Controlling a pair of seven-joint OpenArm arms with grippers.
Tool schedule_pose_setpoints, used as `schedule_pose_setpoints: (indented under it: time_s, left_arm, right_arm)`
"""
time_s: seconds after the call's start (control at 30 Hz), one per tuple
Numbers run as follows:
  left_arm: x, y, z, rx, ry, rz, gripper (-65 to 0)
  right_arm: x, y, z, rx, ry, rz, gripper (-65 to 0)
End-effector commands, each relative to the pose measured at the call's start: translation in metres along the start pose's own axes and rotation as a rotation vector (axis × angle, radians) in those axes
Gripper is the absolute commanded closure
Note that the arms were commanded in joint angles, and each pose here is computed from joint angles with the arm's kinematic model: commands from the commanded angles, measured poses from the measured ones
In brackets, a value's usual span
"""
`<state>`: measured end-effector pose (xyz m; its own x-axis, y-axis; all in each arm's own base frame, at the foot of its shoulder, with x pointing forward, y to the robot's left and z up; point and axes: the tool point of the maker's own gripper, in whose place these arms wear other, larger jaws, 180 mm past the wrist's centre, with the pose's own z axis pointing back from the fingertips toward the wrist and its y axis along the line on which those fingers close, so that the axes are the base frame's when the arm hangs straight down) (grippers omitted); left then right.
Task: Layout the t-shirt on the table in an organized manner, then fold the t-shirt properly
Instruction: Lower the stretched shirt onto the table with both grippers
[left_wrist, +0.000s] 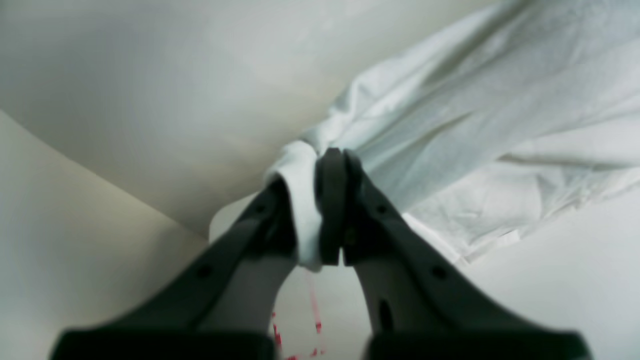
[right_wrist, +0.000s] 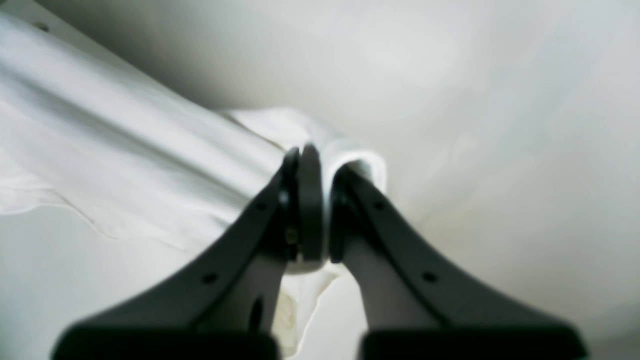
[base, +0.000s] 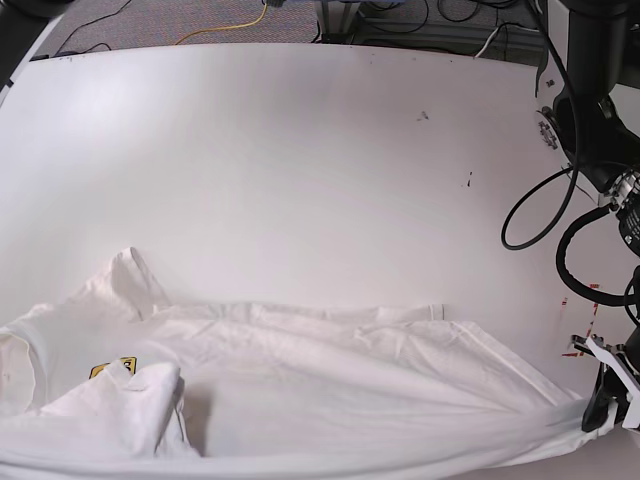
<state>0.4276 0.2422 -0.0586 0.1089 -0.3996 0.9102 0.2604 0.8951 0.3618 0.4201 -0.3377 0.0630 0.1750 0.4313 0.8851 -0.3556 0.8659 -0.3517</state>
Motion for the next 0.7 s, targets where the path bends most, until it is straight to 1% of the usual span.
schedule_pose_setpoints:
  time_s: [0.0, 0.1, 0.23, 0.3, 0.43, 0.67]
  left_arm:
    - [0.006, 0.010, 0.009, 0.046, -0.009, -0.020, 0.0]
    - [-0.006, 0.004, 0.010, 0.034, 0.017, -0.019, 0.0]
    - [-0.012, -0.007, 0.010, -0.006, 0.016, -0.007, 0.0]
    - [-0.018, -0.016, 0.010, -0.043, 0.016, 0.007, 0.0]
    - [-0.029, -0.026, 0.011, -0.082, 0.027, 0.023, 0.0]
    - [-0.060, -0.045, 0.014, -0.134, 0.092, 0.051, 0.0]
  right_arm:
    - [-0.003, -0.002, 0.005, -0.029, 0.002, 0.014, 0.0]
    - [-0.019, 0.006, 0.005, -0.025, 0.028, 0.024, 0.0]
    - [-0.037, 0.016, 0.004, -0.017, 0.051, 0.030, 0.0]
    - [-0.054, 0.022, 0.004, -0.011, 0.072, 0.013, 0.0]
    - [-0.077, 0.032, 0.000, 0.006, 0.093, -0.019, 0.0]
    - [-0.112, 0.051, 0.008, 0.014, 0.151, -0.015, 0.0]
